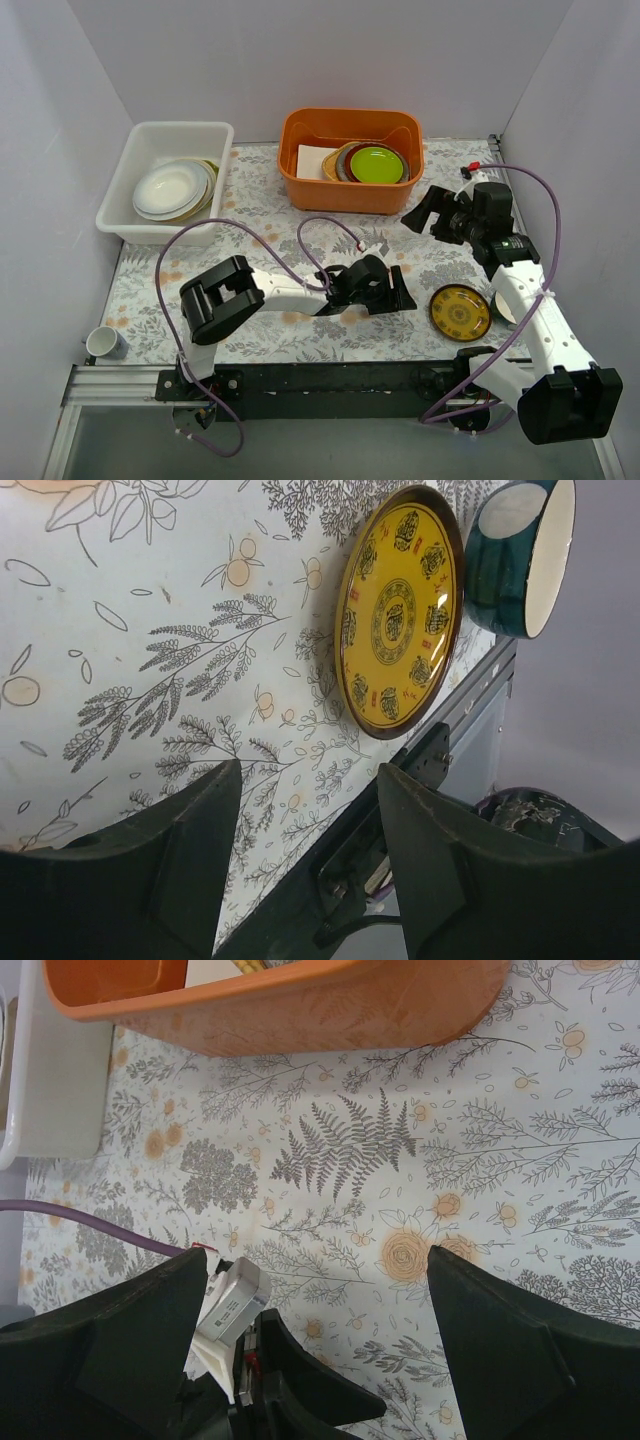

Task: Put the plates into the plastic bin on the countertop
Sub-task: Pick up the plate from the corner of the board.

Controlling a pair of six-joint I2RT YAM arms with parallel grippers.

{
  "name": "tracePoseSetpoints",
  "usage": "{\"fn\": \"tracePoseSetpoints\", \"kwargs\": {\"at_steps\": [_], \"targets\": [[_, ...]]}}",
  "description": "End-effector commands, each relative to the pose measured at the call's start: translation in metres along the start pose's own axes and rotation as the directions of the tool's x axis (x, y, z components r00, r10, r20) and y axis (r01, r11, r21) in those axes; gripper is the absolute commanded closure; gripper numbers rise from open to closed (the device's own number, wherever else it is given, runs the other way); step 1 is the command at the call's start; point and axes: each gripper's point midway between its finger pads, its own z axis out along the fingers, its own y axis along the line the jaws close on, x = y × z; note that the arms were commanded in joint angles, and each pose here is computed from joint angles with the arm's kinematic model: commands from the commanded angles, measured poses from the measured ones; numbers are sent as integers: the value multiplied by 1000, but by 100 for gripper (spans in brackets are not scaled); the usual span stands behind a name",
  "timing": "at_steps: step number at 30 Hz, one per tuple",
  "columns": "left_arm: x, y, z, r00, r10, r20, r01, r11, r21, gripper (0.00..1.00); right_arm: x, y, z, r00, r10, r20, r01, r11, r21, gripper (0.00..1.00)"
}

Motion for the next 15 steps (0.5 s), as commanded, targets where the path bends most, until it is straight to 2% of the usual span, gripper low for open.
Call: {"fn": "tracePoseSetpoints", "kwargs": {"at_steps": [1,15], "targets": [[4,-24,2,1000,4,-15,-2,994,113,46,-7,-5,-7,999,-29,25,29,1000,-9,2],[31,-21,30,996,28,-84,-12,984,175,52,-8,-48,-13,998,-64,2,63,993,97,2]]}}
